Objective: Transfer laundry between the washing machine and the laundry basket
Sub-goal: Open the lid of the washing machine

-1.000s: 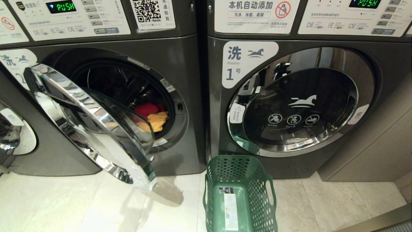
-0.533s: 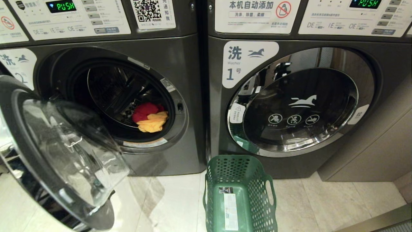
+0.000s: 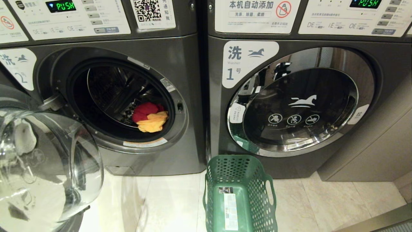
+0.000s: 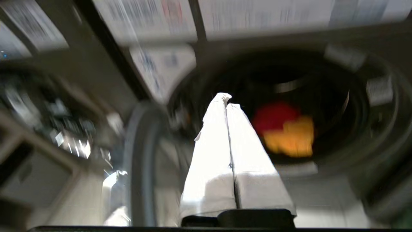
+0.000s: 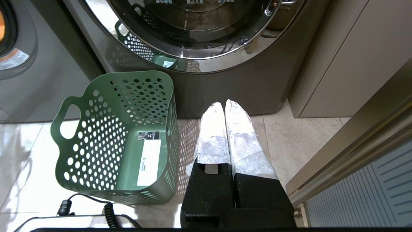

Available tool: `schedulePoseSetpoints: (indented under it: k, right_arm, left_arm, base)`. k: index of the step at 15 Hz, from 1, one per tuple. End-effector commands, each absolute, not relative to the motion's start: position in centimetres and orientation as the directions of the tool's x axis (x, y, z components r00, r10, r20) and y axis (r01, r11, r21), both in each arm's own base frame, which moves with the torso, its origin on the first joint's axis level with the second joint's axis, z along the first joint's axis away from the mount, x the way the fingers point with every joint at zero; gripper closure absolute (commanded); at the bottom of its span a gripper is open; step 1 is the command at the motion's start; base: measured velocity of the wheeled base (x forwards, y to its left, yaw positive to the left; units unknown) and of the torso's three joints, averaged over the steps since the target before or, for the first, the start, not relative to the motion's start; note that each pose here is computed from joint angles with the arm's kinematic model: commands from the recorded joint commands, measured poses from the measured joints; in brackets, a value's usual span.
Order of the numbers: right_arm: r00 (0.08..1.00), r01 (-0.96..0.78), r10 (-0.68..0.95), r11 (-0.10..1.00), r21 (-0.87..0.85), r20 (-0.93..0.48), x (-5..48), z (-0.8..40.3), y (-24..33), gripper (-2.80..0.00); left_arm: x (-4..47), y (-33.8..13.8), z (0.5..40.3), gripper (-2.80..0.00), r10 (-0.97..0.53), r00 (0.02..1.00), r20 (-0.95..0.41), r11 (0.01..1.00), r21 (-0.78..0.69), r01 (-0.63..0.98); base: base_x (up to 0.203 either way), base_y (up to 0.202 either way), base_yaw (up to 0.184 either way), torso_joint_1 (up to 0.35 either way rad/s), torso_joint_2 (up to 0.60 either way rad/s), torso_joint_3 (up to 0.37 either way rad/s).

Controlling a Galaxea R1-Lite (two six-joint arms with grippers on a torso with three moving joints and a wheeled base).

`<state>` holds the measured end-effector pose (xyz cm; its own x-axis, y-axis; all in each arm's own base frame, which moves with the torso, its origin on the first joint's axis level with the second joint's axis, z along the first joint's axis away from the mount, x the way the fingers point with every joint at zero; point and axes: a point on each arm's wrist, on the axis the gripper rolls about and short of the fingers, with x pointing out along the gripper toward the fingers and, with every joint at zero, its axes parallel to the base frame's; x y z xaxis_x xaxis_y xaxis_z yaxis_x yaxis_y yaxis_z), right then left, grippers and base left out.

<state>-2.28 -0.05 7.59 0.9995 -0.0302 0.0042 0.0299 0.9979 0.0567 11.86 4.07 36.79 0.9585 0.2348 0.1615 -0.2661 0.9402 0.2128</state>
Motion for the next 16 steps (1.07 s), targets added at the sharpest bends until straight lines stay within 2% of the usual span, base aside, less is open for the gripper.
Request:
schedulePoseSetpoints:
  k: [1, 3, 5, 8, 11, 13, 16]
  right_arm:
    - [1.000, 0.030, -0.031, 0.998, 0.057, 0.003, -2.3, 7.6, 0.0, 0.00]
    - [1.000, 0.030, -0.031, 0.998, 0.057, 0.003, -2.3, 7.6, 0.0, 0.00]
    - [1.000, 0.030, -0.031, 0.998, 0.057, 0.003, -2.3, 7.6, 0.0, 0.00]
    - [1.000, 0.030, -0.031, 0.998, 0.057, 0.003, -2.3, 7.6, 0.0, 0.00]
    - [1.000, 0.030, -0.031, 0.998, 0.057, 0.003, -2.3, 7.6, 0.0, 0.00]
    - [1.000, 0.030, -0.031, 0.998, 0.057, 0.003, -2.3, 7.6, 0.0, 0.00]
    - [1.000, 0.029, -0.029, 0.998, 0.057, 0.003, -2.3, 7.6, -0.1, 0.00]
  left_arm:
    - [13.8, 4.1, 33.2, 0.00, 0.241, 0.964, -0.115, 0.958, 0.189, -0.217]
    - [14.6, 4.7, 31.6, 0.00, 0.398, 0.874, -0.278, 0.912, 0.224, -0.344]
    - [15.1, 5.2, 31.0, 0.00, 0.575, 0.736, -0.358, 0.817, 0.306, -0.489]
    - [16.1, 5.4, 29.2, 0.00, 0.639, 0.599, -0.482, 0.763, 0.298, -0.574]
    - [17.4, 6.3, 27.6, 0.00, 0.802, 0.351, -0.484, 0.557, 0.392, -0.732]
    - [19.2, 6.9, 26.5, 0.00, 0.811, 0.292, -0.506, 0.509, 0.368, -0.778]
    - [21.3, 7.7, 26.6, 0.00, 0.822, 0.271, -0.501, 0.483, 0.360, -0.798]
  base:
    - [0.000, 0.000, 0.000, 0.000, 0.00, 0.000]
    - [0.000, 0.000, 0.000, 0.000, 0.00, 0.000]
    - [0.000, 0.000, 0.000, 0.000, 0.00, 0.000]
    - [0.000, 0.000, 0.000, 0.000, 0.00, 0.000]
    - [0.000, 0.000, 0.000, 0.000, 0.00, 0.000]
    - [0.000, 0.000, 0.000, 0.000, 0.00, 0.000]
    - [0.000, 0.000, 0.000, 0.000, 0.00, 0.000]
